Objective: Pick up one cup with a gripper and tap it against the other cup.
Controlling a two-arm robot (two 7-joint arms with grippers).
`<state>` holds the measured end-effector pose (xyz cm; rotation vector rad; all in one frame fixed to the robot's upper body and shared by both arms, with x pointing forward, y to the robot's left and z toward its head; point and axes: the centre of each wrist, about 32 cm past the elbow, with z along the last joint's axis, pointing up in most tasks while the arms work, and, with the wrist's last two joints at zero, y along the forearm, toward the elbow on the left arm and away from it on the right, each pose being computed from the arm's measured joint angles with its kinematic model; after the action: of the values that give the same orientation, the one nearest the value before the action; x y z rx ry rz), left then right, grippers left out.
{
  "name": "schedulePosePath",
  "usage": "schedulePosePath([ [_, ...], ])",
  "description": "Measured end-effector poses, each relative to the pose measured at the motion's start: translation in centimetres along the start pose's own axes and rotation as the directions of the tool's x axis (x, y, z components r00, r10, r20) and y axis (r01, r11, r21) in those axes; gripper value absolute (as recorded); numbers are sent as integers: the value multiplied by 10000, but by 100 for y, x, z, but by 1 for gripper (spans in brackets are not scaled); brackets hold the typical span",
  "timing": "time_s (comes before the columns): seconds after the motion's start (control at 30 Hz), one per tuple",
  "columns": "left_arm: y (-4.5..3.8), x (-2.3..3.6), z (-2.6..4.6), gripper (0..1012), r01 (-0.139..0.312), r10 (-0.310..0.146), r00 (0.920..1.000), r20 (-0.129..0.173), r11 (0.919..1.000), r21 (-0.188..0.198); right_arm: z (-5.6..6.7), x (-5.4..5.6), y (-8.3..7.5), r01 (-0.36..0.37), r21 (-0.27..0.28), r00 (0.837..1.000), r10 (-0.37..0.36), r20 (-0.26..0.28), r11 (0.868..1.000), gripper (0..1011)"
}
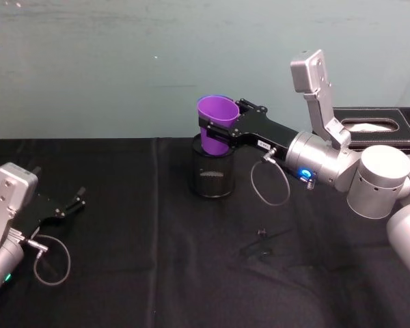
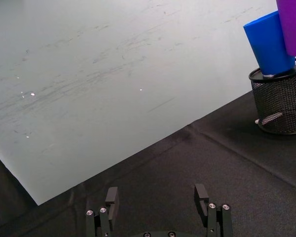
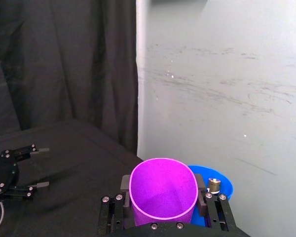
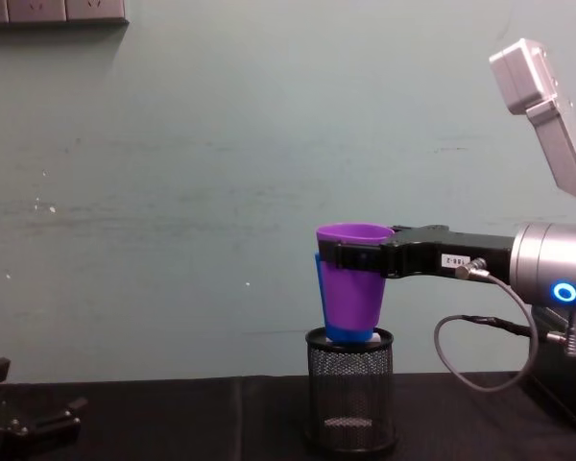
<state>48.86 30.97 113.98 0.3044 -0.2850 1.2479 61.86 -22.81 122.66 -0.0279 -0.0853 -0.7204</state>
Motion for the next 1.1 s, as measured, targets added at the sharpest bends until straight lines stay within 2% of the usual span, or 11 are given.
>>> schedulePosePath([
  [1.1, 0, 0, 0, 1000, 0, 0, 10000, 0, 10000, 1, 1, 1, -1, -4, 6, 10000, 4, -2, 10000, 739],
])
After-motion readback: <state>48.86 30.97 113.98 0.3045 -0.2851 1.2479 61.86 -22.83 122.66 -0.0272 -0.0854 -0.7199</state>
